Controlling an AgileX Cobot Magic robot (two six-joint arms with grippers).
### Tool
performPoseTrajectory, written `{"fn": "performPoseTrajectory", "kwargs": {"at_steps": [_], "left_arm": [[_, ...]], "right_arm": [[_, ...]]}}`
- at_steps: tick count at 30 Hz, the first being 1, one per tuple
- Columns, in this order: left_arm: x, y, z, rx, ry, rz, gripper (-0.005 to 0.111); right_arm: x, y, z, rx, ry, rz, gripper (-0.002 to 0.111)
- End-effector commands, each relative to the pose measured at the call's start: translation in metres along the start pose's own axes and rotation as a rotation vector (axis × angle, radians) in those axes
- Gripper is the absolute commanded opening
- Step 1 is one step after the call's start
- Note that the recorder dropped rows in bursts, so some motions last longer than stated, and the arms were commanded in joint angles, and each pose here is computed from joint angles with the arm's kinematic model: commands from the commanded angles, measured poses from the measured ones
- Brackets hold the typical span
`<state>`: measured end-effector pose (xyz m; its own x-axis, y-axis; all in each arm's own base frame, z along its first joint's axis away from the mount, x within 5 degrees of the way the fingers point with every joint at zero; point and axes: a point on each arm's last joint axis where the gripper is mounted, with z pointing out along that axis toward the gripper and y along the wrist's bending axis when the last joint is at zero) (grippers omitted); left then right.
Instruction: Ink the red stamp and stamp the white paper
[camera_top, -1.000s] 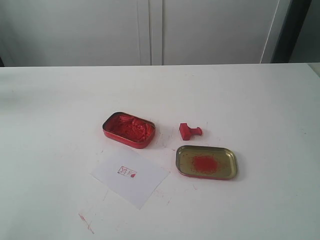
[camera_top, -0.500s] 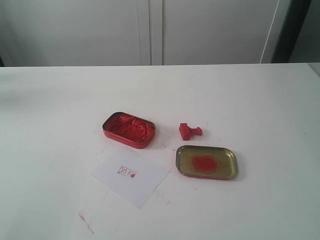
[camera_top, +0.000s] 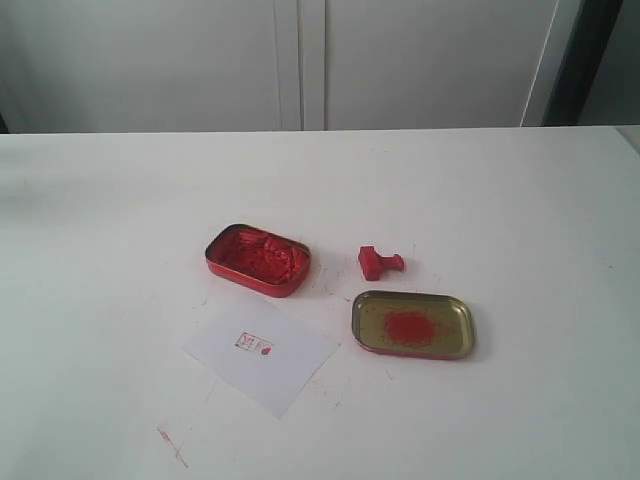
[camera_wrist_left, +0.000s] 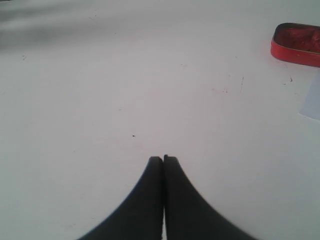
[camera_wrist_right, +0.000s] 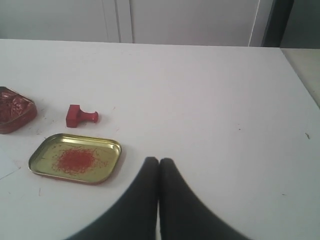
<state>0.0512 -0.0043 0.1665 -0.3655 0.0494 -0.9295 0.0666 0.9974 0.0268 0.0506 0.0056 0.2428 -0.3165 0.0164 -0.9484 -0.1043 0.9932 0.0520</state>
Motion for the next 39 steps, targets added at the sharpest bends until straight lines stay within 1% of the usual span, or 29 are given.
{"fn": "performPoseTrajectory", "kwargs": {"at_steps": [1, 2, 5, 9, 15, 28, 34, 39], "left_arm": [[0.001, 0.000, 0.000, -0.001, -0.003, 0.002, 0.000], [0.001, 0.000, 0.000, -0.001, -0.003, 0.002, 0.000], [0.001, 0.000, 0.000, -0.001, -0.003, 0.002, 0.000], [0.001, 0.000, 0.000, -0.001, -0.003, 0.002, 0.000], [0.001, 0.000, 0.000, -0.001, -0.003, 0.002, 0.000], [0.001, 0.000, 0.000, -0.001, -0.003, 0.002, 0.000], [0.001, 0.000, 0.000, -0.001, -0.003, 0.002, 0.000], [0.001, 0.000, 0.000, -0.001, -0.003, 0.002, 0.000]], "right_arm": [[0.015, -0.001, -0.002, 0.006, -0.076, 0.001, 0.000], [0.016, -0.001, -0.003, 0.003, -0.111, 0.003, 0.000], [0.022, -0.002, 0.002, 0.001, -0.115, 0.002, 0.000], [0.032, -0.002, 0.007, 0.003, -0.079, 0.002, 0.000], [0.059, -0.003, 0.022, 0.004, -0.033, 0.000, 0.000], [0.058, -0.004, 0.021, 0.009, -0.051, 0.000, 0.000], [0.058, -0.005, 0.021, 0.041, -0.053, 0.012, 0.000], [0.058, -0.008, 0.021, 0.094, -0.054, 0.029, 0.000]]}}
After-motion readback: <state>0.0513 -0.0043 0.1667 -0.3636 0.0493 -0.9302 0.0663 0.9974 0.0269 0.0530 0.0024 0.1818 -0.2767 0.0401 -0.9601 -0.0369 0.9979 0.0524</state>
